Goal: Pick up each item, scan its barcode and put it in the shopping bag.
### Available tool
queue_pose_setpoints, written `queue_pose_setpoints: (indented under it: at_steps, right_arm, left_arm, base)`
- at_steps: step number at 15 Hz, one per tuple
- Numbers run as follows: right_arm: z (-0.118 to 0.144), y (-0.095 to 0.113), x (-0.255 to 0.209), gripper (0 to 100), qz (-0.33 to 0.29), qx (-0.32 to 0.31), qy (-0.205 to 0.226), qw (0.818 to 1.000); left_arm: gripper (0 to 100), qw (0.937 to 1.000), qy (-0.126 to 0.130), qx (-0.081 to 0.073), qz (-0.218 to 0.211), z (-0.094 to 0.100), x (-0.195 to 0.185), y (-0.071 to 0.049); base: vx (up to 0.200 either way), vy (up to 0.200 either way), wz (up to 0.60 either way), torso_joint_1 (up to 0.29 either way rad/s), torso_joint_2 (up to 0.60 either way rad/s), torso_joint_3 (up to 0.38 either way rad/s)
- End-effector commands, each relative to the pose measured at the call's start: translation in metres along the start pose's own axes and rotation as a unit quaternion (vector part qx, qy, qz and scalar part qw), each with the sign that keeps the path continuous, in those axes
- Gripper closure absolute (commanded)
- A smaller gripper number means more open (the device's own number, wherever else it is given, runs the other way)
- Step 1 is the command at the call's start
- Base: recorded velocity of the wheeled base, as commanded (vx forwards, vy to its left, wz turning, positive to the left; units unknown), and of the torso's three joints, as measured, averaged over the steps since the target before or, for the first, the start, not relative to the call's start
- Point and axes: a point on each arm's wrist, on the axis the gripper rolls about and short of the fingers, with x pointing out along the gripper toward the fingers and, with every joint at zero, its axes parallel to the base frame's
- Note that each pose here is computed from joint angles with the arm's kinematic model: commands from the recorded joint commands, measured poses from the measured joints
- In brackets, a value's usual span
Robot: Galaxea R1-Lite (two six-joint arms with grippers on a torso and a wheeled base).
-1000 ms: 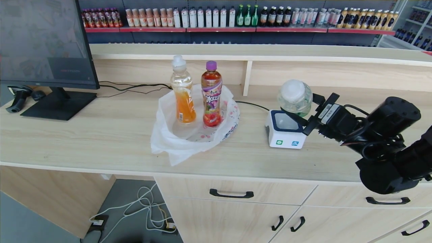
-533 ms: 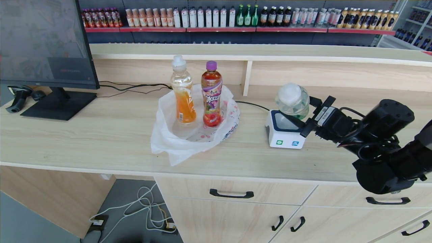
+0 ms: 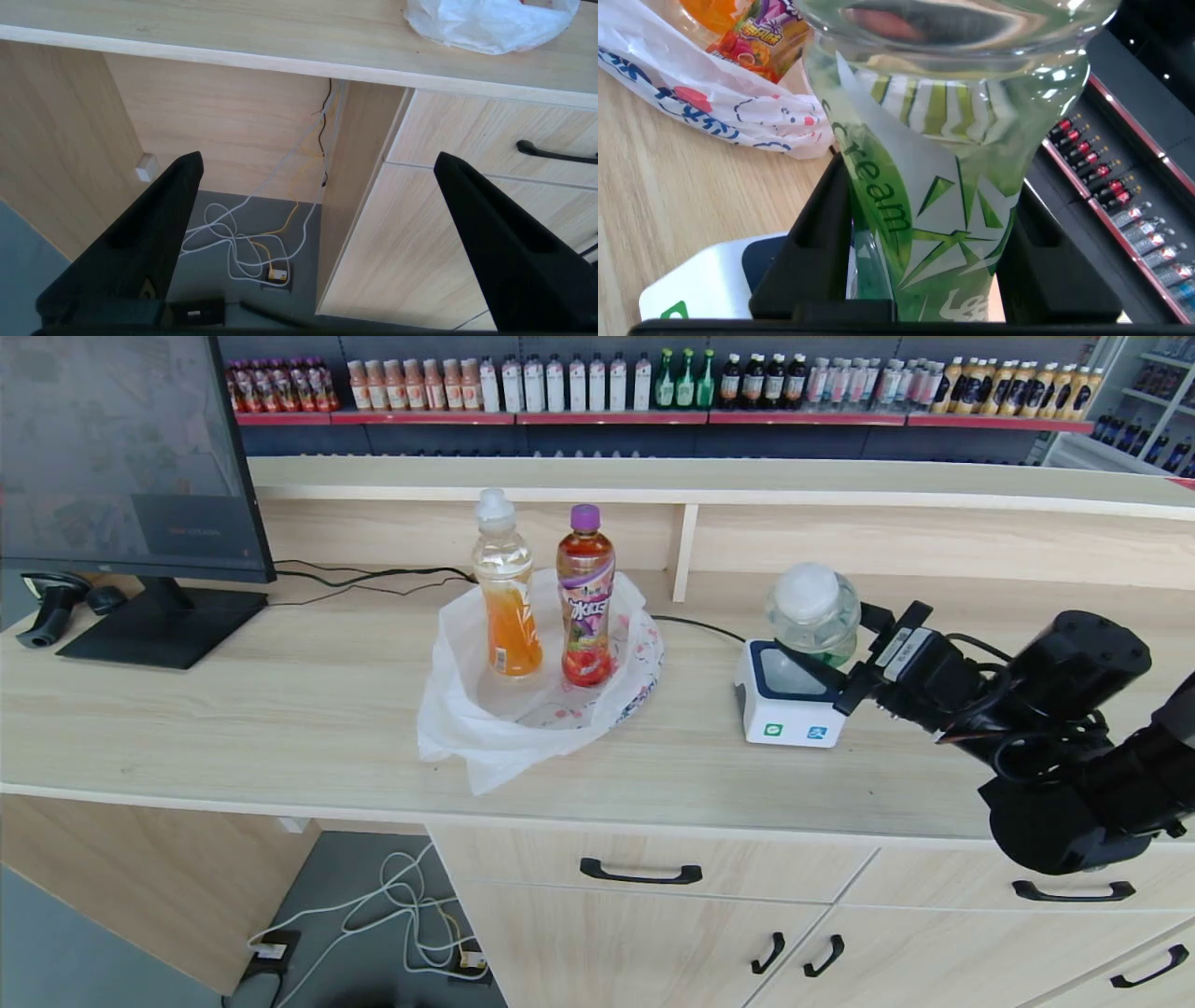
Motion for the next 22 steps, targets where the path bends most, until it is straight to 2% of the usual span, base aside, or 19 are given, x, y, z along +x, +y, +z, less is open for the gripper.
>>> queue_pose_setpoints:
  at_steps: [1,5,8,10,11,12,18,19,20,22]
  right_arm:
    - [0.006,-0.005,-0.002,100,-0.008,0.001,-0.002,1.0]
    - [0.017,-0.012,-0.004,100,-0.026,0.023,0.003,0.999]
    - [0.036,-0.02,-0.006,100,-0.069,0.07,0.014,0.995]
    - [0.045,-0.006,-0.005,100,-0.073,0.12,0.029,0.99]
    - [0.046,0.012,-0.006,100,-0.051,0.159,0.04,0.985]
    - [0.048,0.013,-0.008,100,-0.049,0.165,0.041,0.984]
    - [0.062,0.009,-0.021,100,-0.068,0.28,0.042,0.957]
    - [0.062,0.016,-0.027,100,-0.061,0.332,0.051,0.94]
    - [0.064,0.016,-0.029,100,-0.06,0.354,0.051,0.932]
    - [0.068,0.017,-0.03,100,-0.057,0.371,0.047,0.926]
  left_arm:
    - [0,1.0,0.0,0.0,0.0,0.0,0.0,0.0]
    - [0,1.0,0.0,0.0,0.0,0.0,0.0,0.0]
    - [0,1.0,0.0,0.0,0.0,0.0,0.0,0.0]
    - [0,1.0,0.0,0.0,0.001,0.0,0.0,0.0]
    - [0,1.0,0.0,0.0,0.001,0.0,0.0,0.0]
    - [0,1.0,0.0,0.0,0.0,0.0,0.0,0.0]
    - [0,1.0,0.001,0.0,0.001,0.0,0.0,0.0]
    - [0,1.0,0.001,0.0,0.001,0.0,0.0,0.0]
    - [0,1.0,0.001,0.0,0.001,0.0,0.0,0.0]
    - [0,1.0,0.001,0.0,0.001,0.0,0.0,0.0]
  base:
    - [0.0,0.0,0.0,0.0,0.0,0.0]
    - [0.0,0.0,0.0,0.0,0.0,0.0]
    - [0.0,0.0,0.0,0.0,0.0,0.0]
    - [0.0,0.0,0.0,0.0,0.0,0.0]
    - [0.0,0.0,0.0,0.0,0.0,0.0]
    - [0.0,0.0,0.0,0.0,0.0,0.0]
    - [0.0,0.0,0.0,0.0,0.0,0.0]
    - [0.0,0.0,0.0,0.0,0.0,0.0]
    - [0.0,0.0,0.0,0.0,0.0,0.0]
    - [0.0,0.0,0.0,0.0,0.0,0.0]
